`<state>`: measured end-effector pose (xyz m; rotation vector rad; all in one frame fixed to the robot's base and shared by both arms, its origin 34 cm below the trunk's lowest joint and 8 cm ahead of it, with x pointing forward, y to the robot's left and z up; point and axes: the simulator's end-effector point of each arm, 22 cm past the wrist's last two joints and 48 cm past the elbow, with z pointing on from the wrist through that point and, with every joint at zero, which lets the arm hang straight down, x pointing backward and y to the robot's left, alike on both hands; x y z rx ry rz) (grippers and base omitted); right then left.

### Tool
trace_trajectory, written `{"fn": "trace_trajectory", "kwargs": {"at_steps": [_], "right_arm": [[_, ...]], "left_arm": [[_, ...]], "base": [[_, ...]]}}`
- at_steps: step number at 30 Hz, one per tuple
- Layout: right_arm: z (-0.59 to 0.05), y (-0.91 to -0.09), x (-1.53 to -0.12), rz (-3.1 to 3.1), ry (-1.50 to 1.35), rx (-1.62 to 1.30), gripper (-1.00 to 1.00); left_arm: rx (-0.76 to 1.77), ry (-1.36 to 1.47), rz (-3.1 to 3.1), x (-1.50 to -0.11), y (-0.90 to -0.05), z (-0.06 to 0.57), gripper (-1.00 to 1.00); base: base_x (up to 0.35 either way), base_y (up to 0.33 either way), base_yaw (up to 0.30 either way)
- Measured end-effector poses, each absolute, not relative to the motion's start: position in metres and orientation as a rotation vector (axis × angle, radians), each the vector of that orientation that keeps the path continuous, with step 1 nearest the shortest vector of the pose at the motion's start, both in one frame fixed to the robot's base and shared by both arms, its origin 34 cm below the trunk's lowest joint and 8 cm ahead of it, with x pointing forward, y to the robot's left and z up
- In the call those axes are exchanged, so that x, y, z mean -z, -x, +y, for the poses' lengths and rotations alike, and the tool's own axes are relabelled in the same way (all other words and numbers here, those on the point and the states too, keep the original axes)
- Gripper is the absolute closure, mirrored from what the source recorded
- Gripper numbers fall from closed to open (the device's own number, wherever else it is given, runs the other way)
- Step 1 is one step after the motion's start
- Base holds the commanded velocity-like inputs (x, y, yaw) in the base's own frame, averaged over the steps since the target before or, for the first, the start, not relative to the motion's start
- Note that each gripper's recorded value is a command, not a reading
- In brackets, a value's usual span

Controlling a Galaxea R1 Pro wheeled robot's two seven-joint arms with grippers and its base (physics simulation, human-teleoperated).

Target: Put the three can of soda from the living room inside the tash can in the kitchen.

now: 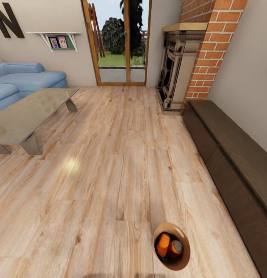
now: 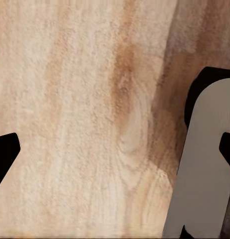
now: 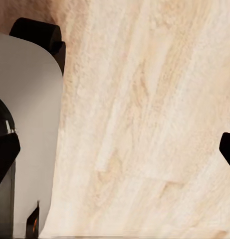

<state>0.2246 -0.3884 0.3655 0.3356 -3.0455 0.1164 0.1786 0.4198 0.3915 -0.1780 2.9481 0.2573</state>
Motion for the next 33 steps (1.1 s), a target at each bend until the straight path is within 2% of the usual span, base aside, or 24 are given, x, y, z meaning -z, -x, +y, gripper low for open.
{"fn": "trace_trajectory", "kwargs": {"at_steps": [33], "right_arm": [[-0.439, -0.095, -0.460, -2.961, -0.235, -0.189, -1.00]], "left_arm": [[-0.411, 0.141, 3.002, -0.478, -0.109, 0.465, -1.00]], "base": [[0.000, 0.000, 0.000]]}}
